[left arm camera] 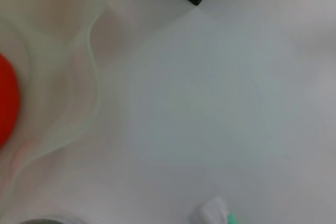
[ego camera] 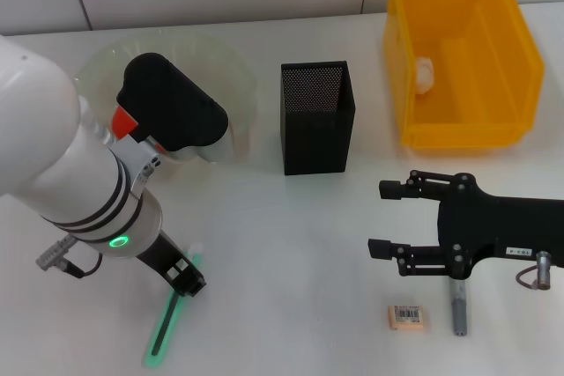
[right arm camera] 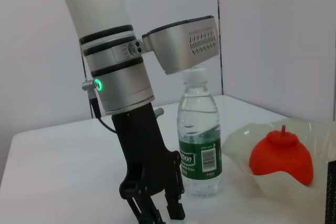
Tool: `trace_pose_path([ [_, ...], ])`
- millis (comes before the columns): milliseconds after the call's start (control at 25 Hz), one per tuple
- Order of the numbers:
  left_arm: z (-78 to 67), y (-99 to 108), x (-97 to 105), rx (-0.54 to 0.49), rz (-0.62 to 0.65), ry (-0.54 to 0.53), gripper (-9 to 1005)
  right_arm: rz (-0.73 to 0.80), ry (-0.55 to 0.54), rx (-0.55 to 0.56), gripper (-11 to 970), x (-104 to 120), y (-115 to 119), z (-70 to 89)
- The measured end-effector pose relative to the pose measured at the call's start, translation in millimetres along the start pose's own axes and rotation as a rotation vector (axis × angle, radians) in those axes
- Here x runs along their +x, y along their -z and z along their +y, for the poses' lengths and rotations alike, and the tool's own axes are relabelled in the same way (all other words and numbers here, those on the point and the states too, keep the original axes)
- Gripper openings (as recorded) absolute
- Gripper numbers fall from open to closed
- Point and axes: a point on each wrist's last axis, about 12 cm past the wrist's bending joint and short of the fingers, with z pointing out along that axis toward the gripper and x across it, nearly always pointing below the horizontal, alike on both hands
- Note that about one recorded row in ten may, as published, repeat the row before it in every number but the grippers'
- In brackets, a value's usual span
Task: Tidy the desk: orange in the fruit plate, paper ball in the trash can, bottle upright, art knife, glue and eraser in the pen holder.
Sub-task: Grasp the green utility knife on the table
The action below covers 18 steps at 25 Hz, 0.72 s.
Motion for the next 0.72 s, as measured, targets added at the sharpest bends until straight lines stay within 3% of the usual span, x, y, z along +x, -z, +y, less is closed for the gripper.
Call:
trace_pose_path([
  [720, -3.0, 0.9, -3.4, 0.001, 0.005, -0.021, 290, -0.006, 0.002, 0.006, 767, -1.3, -0.5, -3.1],
])
